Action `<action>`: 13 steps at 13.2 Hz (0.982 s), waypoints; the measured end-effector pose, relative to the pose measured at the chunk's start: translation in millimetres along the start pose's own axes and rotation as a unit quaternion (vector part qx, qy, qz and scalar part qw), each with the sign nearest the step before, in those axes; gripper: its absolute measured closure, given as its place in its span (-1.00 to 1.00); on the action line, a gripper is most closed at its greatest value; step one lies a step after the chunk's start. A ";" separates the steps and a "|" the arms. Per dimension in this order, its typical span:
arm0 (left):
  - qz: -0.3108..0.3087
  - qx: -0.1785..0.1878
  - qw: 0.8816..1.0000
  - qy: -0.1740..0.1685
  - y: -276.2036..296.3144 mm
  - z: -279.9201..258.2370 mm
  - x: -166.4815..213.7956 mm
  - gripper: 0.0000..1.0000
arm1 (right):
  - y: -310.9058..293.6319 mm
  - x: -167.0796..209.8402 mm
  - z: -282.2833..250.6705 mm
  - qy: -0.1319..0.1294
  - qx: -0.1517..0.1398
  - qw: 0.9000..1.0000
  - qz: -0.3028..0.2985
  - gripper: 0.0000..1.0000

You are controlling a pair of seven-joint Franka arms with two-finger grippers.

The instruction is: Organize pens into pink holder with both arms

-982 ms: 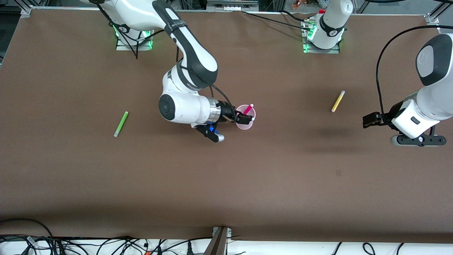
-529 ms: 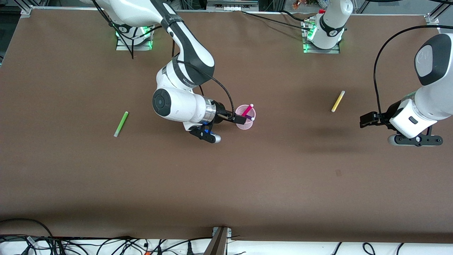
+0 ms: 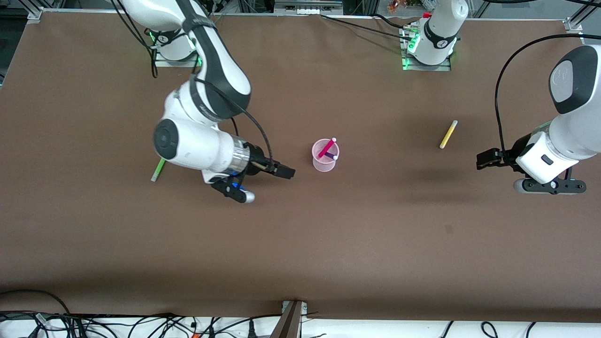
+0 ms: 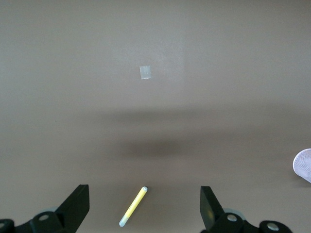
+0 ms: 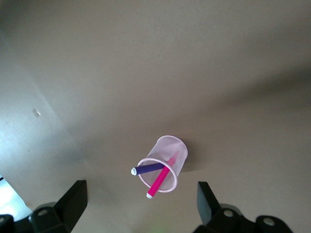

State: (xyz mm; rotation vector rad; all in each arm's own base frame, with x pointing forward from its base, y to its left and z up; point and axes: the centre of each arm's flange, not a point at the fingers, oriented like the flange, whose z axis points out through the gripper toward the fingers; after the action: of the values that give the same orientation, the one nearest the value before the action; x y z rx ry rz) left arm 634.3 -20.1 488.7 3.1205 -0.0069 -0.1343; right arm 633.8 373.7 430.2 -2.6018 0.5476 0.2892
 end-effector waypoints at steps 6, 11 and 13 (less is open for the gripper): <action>0.001 0.000 1.000 0.001 0.9 0.2 0.3 -1.00 | 24.4 -29.6 -122.2 0.035 -0.086 0.992 -0.083 -1.00; 0.001 0.000 1.000 0.006 1.0 -2.5 0.4 -1.00 | 99.2 -32.9 -226.8 0.044 -0.155 0.975 -0.150 -1.00; 0.002 0.000 1.000 0.007 1.1 -3.6 0.3 -1.00 | 126.1 -36.3 -250.5 0.042 -0.178 0.968 -0.171 -1.00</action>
State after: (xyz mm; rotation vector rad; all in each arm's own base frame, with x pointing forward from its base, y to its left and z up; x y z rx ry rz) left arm 634.9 -21.1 492.2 3.1207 -0.0134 -0.1129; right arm 574.2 162.8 608.9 -3.0057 0.0662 0.1757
